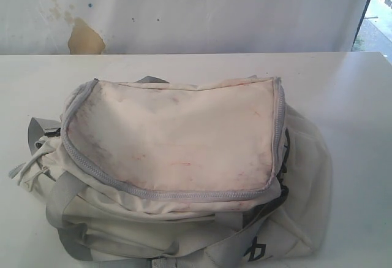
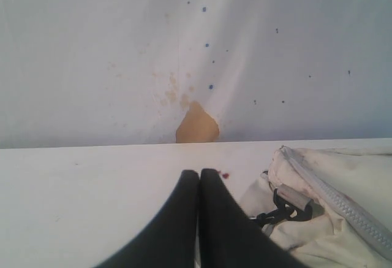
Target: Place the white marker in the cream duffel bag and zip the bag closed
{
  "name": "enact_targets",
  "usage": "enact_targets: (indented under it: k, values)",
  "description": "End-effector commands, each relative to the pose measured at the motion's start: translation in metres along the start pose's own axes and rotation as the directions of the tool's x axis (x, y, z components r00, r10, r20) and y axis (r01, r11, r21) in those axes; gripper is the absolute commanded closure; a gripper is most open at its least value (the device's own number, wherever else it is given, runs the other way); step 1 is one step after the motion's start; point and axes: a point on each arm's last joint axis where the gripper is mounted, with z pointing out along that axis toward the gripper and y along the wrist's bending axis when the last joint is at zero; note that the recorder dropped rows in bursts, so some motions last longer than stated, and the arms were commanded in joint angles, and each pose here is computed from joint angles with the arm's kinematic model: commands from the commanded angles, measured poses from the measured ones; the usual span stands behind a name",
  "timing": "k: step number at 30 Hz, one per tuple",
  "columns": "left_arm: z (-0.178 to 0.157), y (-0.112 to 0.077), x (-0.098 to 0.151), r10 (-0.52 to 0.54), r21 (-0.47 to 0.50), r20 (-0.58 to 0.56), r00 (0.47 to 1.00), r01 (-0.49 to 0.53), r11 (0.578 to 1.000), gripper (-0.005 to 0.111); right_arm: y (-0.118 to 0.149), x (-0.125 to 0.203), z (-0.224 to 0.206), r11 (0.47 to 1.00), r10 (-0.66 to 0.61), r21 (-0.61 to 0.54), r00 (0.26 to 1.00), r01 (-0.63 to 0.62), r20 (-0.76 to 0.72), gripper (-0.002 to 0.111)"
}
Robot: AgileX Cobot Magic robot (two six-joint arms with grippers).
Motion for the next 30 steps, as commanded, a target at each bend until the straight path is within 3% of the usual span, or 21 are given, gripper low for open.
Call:
enact_targets:
  k: [1,30]
  values:
    - [0.0,-0.0001,0.002,0.009,0.0,-0.006,1.0,-0.009,1.0,0.107,0.0003,0.0023,0.0001,1.0,-0.002,-0.002,1.0,0.002,-0.005,0.108]
    - [-0.0001,-0.0001,0.0041,0.004,0.0,-0.03,1.0,-0.004,1.0,0.107,0.0003,0.0023,0.0001,1.0,-0.002,-0.002,1.0,0.002,-0.005,0.108]
